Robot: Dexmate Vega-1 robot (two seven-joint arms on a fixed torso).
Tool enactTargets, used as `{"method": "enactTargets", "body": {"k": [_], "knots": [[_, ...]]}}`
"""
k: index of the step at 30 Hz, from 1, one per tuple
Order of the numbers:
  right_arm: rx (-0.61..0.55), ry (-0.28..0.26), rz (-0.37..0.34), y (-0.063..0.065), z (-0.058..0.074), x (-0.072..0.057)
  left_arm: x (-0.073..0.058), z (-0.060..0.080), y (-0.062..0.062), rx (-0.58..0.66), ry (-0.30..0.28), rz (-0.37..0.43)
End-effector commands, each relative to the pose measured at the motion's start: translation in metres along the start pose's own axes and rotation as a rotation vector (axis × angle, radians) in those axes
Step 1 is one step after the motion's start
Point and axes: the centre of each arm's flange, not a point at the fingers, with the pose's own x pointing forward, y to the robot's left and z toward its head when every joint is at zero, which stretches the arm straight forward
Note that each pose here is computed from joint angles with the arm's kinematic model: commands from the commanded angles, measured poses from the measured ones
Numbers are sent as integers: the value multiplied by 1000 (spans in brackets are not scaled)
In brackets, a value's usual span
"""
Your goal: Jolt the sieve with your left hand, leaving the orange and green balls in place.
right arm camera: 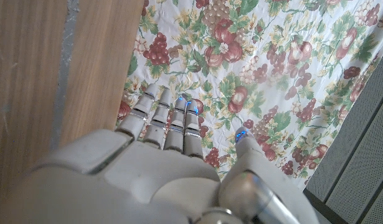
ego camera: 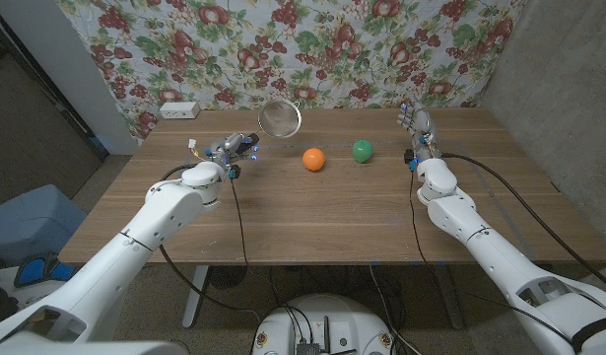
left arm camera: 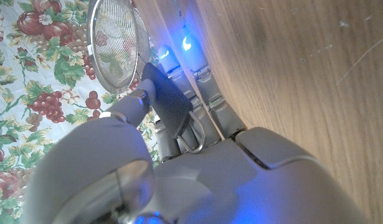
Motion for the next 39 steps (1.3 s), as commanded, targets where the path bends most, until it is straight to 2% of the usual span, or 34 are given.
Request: {"method": "enactTargets", "body": {"k": [1, 6, 17, 23, 31, 32, 39], "knots": [[2, -1, 1, -2, 0, -3, -5, 0, -1, 1, 15, 7], [0, -3, 3, -2, 1, -5, -7, -1, -1, -15, 28, 5], [2, -1, 0, -4, 1, -9, -8, -12, 1, -137, 115, -42], [4, 0, 0, -4, 1, -9, -9, -16, 3, -147, 134, -35], [-1, 1, 9, 0, 0, -6, -8, -24, 5, -166, 203, -35], [0, 3, 8, 0, 0, -5, -7, -24, 5, -163, 190, -36], [-3, 5, 10, 4, -1, -1, -2, -25, 7, -165, 217, -50]]}}
